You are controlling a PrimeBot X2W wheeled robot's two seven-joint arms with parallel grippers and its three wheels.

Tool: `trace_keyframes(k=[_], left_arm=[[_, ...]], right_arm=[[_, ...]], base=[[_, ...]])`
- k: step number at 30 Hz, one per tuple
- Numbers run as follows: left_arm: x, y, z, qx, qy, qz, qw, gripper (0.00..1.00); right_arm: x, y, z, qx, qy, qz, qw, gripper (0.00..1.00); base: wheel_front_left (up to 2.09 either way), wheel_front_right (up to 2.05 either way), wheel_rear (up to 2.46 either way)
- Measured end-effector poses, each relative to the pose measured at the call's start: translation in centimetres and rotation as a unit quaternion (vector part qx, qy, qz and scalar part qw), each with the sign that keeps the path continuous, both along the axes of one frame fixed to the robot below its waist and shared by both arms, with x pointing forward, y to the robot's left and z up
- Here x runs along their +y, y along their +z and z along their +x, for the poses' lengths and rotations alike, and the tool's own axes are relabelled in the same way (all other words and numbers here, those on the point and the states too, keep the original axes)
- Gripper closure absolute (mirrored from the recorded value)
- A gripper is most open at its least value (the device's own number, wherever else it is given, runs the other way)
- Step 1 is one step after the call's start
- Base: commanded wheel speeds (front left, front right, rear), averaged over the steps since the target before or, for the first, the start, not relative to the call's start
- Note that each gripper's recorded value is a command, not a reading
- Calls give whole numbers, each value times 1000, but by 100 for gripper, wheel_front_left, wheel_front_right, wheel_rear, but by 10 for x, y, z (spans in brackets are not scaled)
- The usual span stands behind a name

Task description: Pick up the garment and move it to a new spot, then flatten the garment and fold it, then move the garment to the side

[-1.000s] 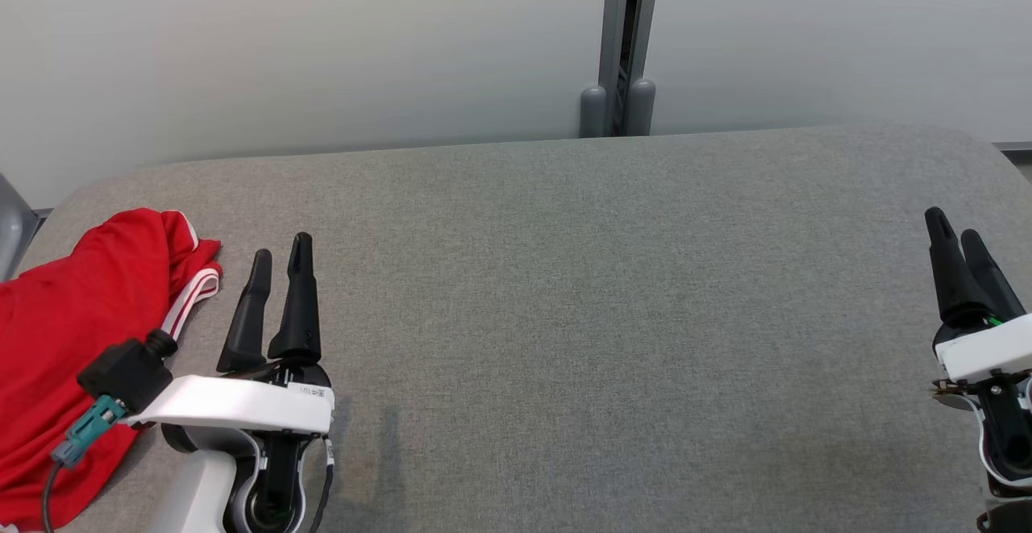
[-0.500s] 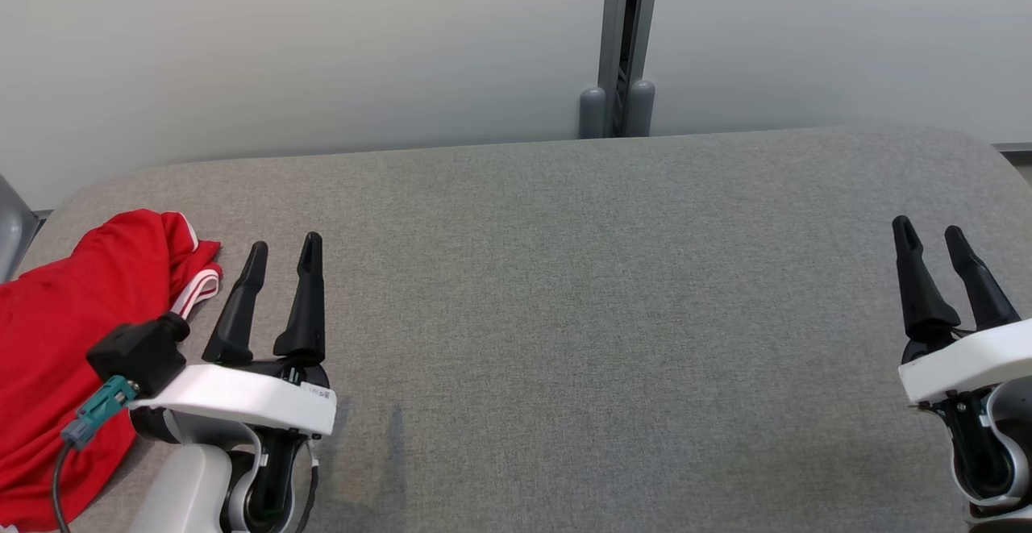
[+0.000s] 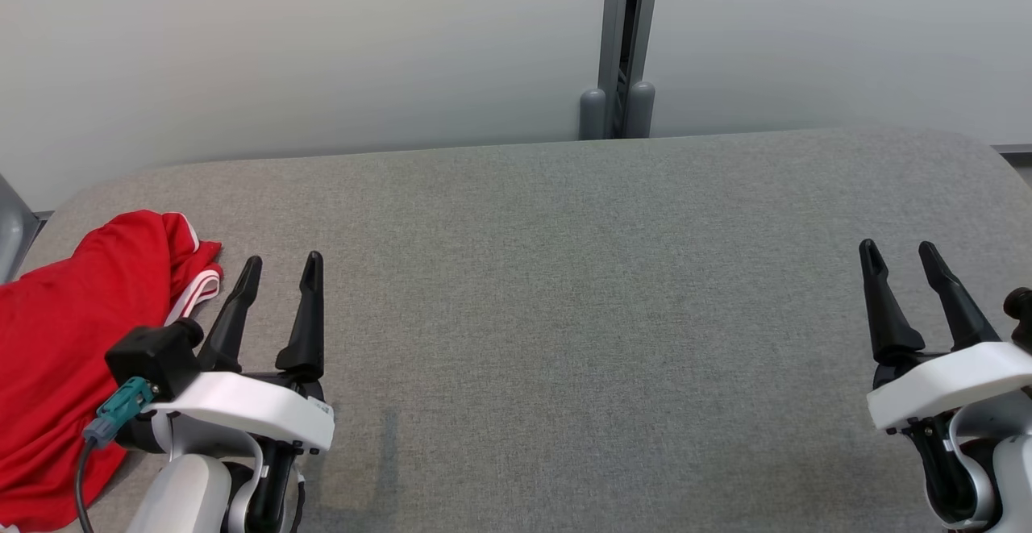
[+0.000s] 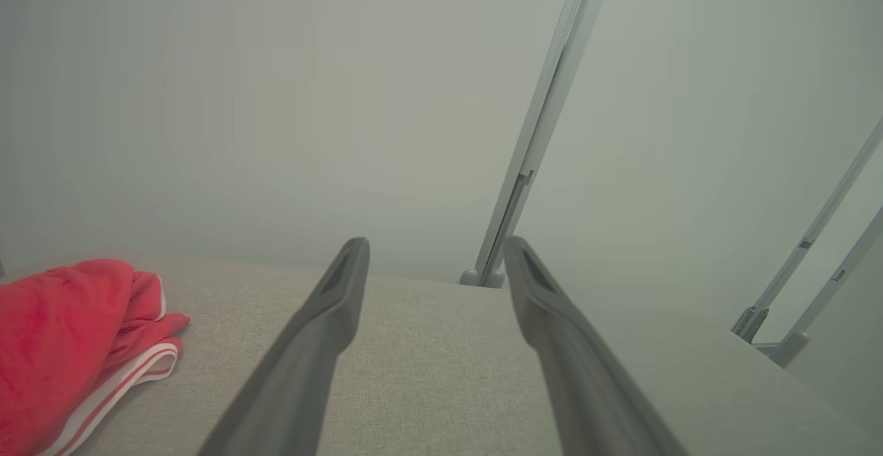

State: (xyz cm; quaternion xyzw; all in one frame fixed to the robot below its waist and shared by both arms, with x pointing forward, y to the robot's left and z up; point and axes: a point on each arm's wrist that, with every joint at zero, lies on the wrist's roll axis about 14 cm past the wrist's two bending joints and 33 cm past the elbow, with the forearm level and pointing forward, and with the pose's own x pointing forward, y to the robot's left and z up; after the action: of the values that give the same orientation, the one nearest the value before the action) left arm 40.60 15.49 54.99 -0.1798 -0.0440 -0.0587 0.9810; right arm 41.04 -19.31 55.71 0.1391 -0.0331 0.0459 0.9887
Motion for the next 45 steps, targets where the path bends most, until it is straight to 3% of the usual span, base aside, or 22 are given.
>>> trace_keyframes(k=[17,45], left_arm=[[6,-11,-5,14,9,78,997,0],[11,-32,-10,64,11,139,988,0]], right_arm=[[12,-13,-7,6,4,-40,999,0],[16,-21,-17,6,-3,-98,995,0]], base=[[0,0,0],[0,0,0]])
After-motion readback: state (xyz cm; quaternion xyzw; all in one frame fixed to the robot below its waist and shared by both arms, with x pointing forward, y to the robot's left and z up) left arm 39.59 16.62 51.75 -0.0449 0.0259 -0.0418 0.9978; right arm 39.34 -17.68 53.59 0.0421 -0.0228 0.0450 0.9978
